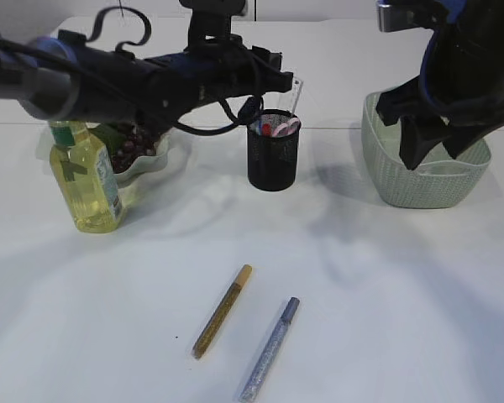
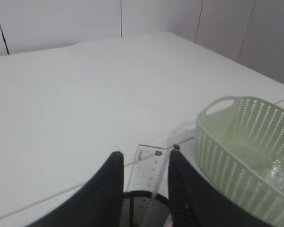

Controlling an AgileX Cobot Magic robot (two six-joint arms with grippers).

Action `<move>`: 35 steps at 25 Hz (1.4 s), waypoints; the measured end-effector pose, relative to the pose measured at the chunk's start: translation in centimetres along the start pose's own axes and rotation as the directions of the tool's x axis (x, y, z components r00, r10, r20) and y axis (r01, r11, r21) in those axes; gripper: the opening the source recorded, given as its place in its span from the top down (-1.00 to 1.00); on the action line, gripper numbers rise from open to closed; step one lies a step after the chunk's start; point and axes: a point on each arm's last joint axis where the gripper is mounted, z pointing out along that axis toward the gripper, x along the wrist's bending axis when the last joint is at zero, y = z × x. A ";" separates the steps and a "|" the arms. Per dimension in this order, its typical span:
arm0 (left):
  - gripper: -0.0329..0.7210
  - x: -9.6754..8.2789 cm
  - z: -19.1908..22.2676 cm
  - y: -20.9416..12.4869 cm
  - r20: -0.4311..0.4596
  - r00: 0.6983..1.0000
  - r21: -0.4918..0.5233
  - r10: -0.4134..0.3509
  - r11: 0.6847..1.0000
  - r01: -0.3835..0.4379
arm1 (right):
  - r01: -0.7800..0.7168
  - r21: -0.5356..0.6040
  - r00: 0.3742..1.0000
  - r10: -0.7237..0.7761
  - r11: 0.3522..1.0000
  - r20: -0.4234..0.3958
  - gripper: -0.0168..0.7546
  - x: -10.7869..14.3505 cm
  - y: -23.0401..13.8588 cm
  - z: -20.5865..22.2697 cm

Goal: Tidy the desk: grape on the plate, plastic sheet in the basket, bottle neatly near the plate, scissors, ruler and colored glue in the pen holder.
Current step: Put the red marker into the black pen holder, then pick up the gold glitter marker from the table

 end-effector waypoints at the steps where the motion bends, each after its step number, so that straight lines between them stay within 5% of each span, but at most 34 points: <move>1: 0.28 0.0 -0.4 0.7 -0.005 1.000 0.024 -0.004 1.000 0.004 | 0.000 0.000 1.000 0.000 1.000 0.000 -0.12 0.0 0.0 0.0; 5: 0.28 -0.1 -2.5 2.6 -0.026 1.000 0.176 -0.012 0.984 0.017 | 0.000 0.000 1.000 0.000 1.000 0.000 -0.12 0.0 0.0 0.0; 9: 0.28 -0.2 -4.6 3.5 -0.049 0.999 0.353 -0.020 0.935 0.036 | -0.004 0.005 1.000 0.004 1.000 -0.012 -0.12 0.1 0.0 0.0; 16: 0.28 -0.7 -8.8 4.2 -0.073 0.997 0.639 -0.027 0.766 0.067 | -0.037 0.015 0.994 0.038 0.999 -0.107 -0.12 1.0 -0.1 -0.1; 23: 0.28 -3.4 -11.2 3.0 -0.026 1.000 0.821 0.000 0.571 0.022 | -0.081 0.033 0.967 0.087 0.996 -0.239 -0.12 2.2 -0.1 -0.3; 35: 0.28 -5.9 -12.0 0.8 0.027 1.000 0.922 -0.002 0.386 -0.024 | -0.088 -0.002 0.963 0.084 0.996 -0.256 -0.12 2.2 -0.5 -1.7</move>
